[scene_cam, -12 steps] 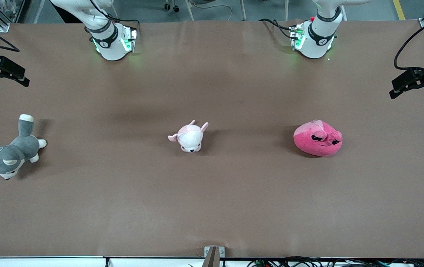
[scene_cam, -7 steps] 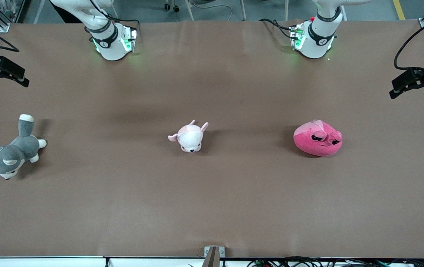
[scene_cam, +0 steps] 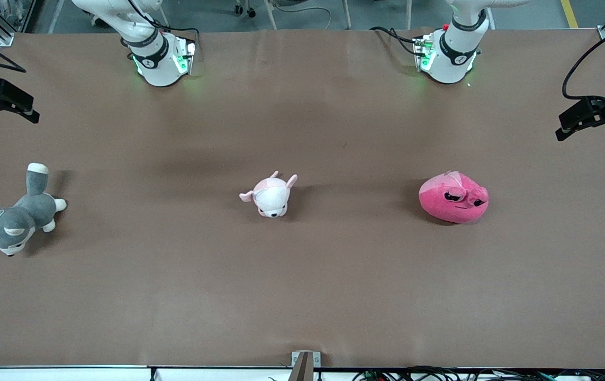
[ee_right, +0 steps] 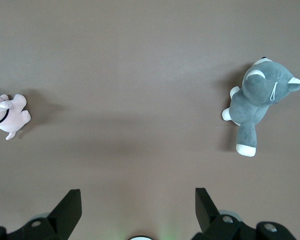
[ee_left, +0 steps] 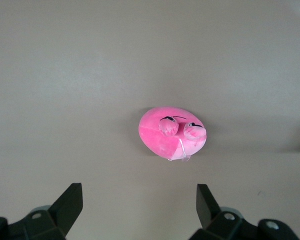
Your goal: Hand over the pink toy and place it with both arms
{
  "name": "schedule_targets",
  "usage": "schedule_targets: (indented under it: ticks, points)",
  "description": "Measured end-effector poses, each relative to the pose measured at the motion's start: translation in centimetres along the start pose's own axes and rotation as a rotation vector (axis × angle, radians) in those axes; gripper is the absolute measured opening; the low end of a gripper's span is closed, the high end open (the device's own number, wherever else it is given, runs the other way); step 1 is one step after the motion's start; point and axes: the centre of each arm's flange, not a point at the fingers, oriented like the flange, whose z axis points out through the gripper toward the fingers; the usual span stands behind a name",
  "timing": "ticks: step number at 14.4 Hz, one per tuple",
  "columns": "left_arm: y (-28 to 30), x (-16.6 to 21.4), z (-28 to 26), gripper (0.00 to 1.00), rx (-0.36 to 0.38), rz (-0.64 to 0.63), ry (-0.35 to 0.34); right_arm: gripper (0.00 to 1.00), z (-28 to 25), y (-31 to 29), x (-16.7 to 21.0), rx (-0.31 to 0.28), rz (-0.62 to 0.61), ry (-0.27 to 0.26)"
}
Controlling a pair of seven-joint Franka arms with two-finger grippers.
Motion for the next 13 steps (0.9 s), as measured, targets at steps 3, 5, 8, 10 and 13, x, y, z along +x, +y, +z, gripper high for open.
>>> schedule_targets:
  ticks: [3,5,8,10,13]
  points:
    - [0.0,0.1,1.0,1.00,0.001,0.000,-0.031,1.00,0.0,0.1,0.0,0.000,-0.005,0.000]
    - [0.0,0.5,3.6,1.00,0.001,0.000,-0.103,1.00,0.0,0.1,0.0,0.000,-0.005,0.000]
    - [0.1,1.7,9.3,1.00,0.003,0.001,-0.193,1.00,0.0,0.1,0.0,0.000,-0.005,-0.001]
    - [0.2,2.7,13.2,1.00,0.003,0.001,-0.219,1.00,0.0,0.1,0.0,0.000,-0.005,-0.001]
    - [0.2,3.1,17.7,1.00,0.003,-0.011,-0.236,1.00,0.0,0.1,0.0,0.000,-0.005,-0.001]
